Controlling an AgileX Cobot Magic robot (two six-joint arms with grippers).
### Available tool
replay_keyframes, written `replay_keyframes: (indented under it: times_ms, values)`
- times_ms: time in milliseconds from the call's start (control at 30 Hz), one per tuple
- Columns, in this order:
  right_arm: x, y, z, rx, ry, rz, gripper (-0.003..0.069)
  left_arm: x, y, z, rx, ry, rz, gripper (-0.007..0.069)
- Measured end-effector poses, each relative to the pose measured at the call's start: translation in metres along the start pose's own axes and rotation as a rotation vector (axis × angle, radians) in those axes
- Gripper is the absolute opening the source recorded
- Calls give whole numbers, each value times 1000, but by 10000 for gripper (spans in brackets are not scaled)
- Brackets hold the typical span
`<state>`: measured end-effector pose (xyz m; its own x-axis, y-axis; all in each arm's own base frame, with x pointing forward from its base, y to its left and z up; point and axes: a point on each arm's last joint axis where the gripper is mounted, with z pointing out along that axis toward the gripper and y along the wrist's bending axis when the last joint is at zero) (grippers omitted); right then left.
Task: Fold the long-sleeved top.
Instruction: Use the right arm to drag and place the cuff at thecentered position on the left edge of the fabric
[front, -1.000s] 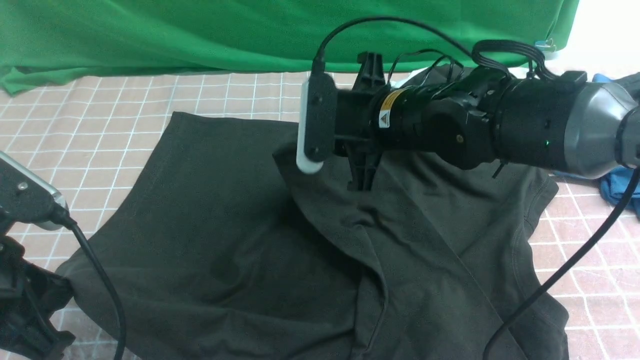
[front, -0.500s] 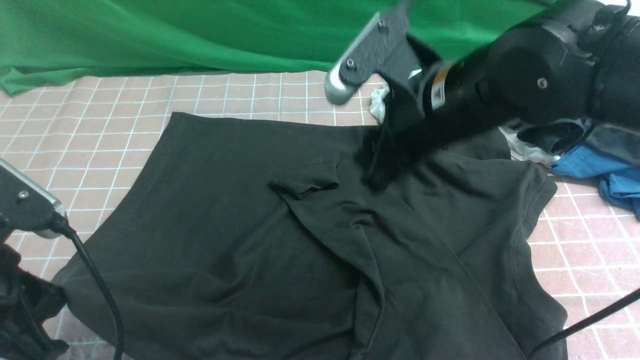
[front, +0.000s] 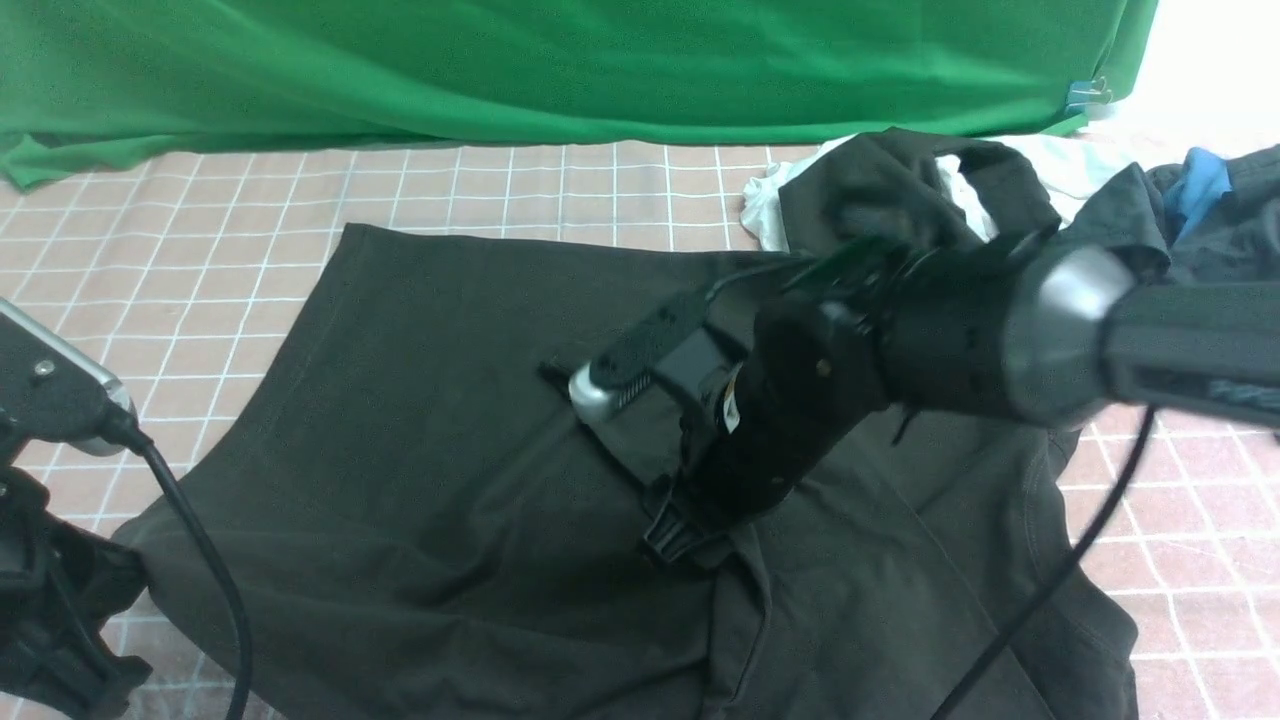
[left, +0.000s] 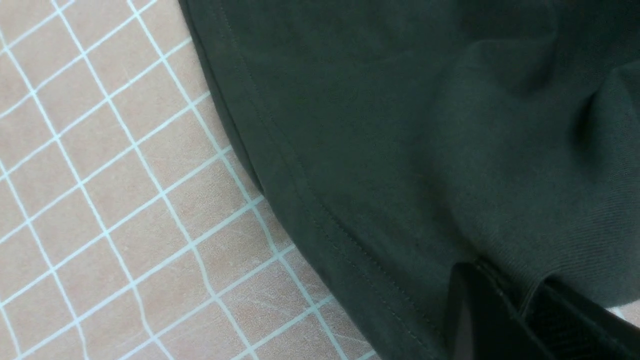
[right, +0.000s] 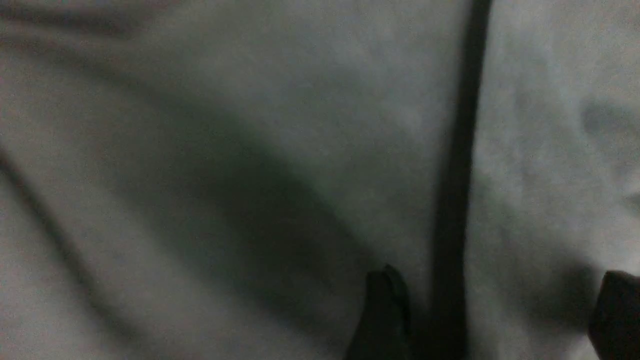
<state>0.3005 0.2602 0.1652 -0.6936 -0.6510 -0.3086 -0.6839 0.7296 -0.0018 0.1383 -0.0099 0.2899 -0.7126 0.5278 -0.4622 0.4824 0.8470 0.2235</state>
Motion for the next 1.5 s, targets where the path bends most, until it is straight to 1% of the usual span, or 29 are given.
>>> replay_keyframes:
  times_ms: [67, 167, 200, 333, 500, 567, 600, 633, 767, 900, 1033, 1067, 1133, 1200, 1267, 1300, 1333, 1367, 1400, 1467, 1500]
  values:
    - [1, -1, 6, 11, 12, -7, 511, 0, 0, 0, 1, 0, 0, 37]
    - [0, -1, 8, 11, -2, -21, 455, 0, 0, 0, 1, 0, 0, 37]
    - [-1, -1, 8, 11, -4, -24, 451, 0, 0, 0, 1, 0, 0, 37]
    - [-3, -3, 8, 37, -33, -69, 349, 0, 0, 0, 1, 0, 0, 37]
    - [-4, -6, 8, 62, -42, -105, 172, 0, 0, 0, 1, 0, 0, 37]
    - [-4, -6, 8, 63, -42, -107, 80, 0, 0, 0, 1, 0, 0, 37]
    - [-4, -6, 8, 63, -42, -107, 59, 0, 0, 0, 1, 0, 0, 37]
    - [-4, -6, 8, 63, -42, -107, 48, 0, 0, 0, 1, 0, 0, 37]
    - [-6, -1, 3, 54, -54, -106, 41, 0, 0, 0, 1, 0, 0, 37]
    - [-14, 14, -15, 5, -118, -78, 41, 0, 0, 0, 1, 0, -1, 37]
    - [-22, 23, -25, -59, -162, -10, 43, 0, 0, 0, 0, -1, -1, 37]
    - [-22, 24, -23, -70, -158, 9, 50, 0, 0, 0, 0, -1, -1, 37]
    - [-21, 25, -20, -81, -149, 33, 90, 0, 0, 0, 2, 3, -1, 37]
    - [-21, 26, -17, -88, -140, 75, 212, 0, 0, 0, 3, 4, -1, 37]
    - [-20, 26, -17, -92, -136, 101, 360, 1, 0, 0, 0, 6, 1, 37]
    - [-21, 26, -19, -93, -135, 100, 461, 1, 1, 0, -7, 12, 7, 37]
    - [-21, 26, -24, -92, -126, 89, 547, 2, 1, 0, -14, 24, 15, 37]
    - [-21, 26, -26, -91, -127, 85, 559, 2, 2, 0, -18, 26, 19, 37]
    - [-21, 25, -41, -77, -112, 48, 624, 4, 3, 0, -28, 42, 29, 37]
    - [-20, 24, -50, -65, -104, 30, 630, 4, 3, 0, -30, 47, 32, 37]
    - [-15, 22, -65, -41, -76, -1, 618, 5, 3, 0, -33, 53, 35, 37]
